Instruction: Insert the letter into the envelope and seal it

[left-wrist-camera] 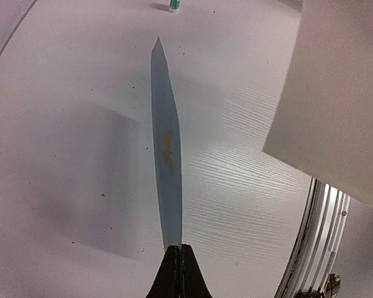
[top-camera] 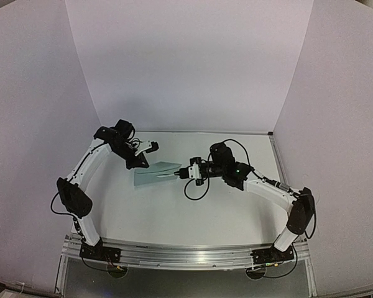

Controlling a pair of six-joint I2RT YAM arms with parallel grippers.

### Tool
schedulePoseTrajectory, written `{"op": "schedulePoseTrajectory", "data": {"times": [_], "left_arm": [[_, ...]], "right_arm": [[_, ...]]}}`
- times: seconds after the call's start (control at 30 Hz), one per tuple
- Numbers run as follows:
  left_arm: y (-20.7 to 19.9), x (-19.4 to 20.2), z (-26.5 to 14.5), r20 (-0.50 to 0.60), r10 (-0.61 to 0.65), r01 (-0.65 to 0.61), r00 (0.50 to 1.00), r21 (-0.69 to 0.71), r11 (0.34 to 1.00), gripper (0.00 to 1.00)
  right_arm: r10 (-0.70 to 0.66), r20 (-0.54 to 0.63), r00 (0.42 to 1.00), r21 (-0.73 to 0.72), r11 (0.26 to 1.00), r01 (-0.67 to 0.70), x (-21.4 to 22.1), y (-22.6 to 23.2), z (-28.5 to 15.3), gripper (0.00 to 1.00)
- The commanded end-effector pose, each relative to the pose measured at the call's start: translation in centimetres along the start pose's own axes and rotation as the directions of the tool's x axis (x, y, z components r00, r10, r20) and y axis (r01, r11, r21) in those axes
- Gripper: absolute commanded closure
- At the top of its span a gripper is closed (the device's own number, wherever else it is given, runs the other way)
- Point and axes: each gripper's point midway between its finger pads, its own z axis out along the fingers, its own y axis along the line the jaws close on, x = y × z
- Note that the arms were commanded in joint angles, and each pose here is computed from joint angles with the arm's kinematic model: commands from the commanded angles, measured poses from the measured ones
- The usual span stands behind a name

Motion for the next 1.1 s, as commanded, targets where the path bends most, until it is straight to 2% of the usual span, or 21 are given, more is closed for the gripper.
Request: {"op": "schedulePoseTrajectory", "data": {"times": [0.0, 0.27, 0.6, 0.9, 1.07], "left_arm": [[-5.6, -0.6, -3.1, -0.009, 0.069, -0.068, 0.998, 0.074, 0.995, 1.0], [-6.6, -1.4, -3.5, 0.016, 0.096, -0.097, 0.995, 0.073, 0.993, 1.0], [-8.9, -2.1, -4.2, 0.049, 0.133, -0.138, 0.99, 0.145, 0.98, 1.0], [-9.3, -2.2, -4.5, 0.058, 0.142, -0.149, 0.988, 0.155, 0.977, 1.0], [-9.0, -3.3, -4.8, 0.11, 0.16, -0.173, 0.981, 0.121, 0.977, 1.0]], "right_arm": [[-0.123, -0.04, 0.992, -0.01, 0.992, 0.122, -0.9, -0.6, -0.5, 1.0], [-0.197, -0.129, 0.972, 0.023, 0.979, 0.202, 0.7, -1.4, -0.1, 1.0], [-0.235, -0.23, 0.944, 0.049, 0.966, 0.253, 2.7, -1.9, -0.3, 1.0], [-0.242, -0.246, 0.939, 0.058, 0.963, 0.263, 3.3, -2.4, 0.2, 1.0], [-0.192, -0.173, 0.966, 0.037, 0.979, 0.201, 2.5, -1.8, 1.0, 1.0]]}}
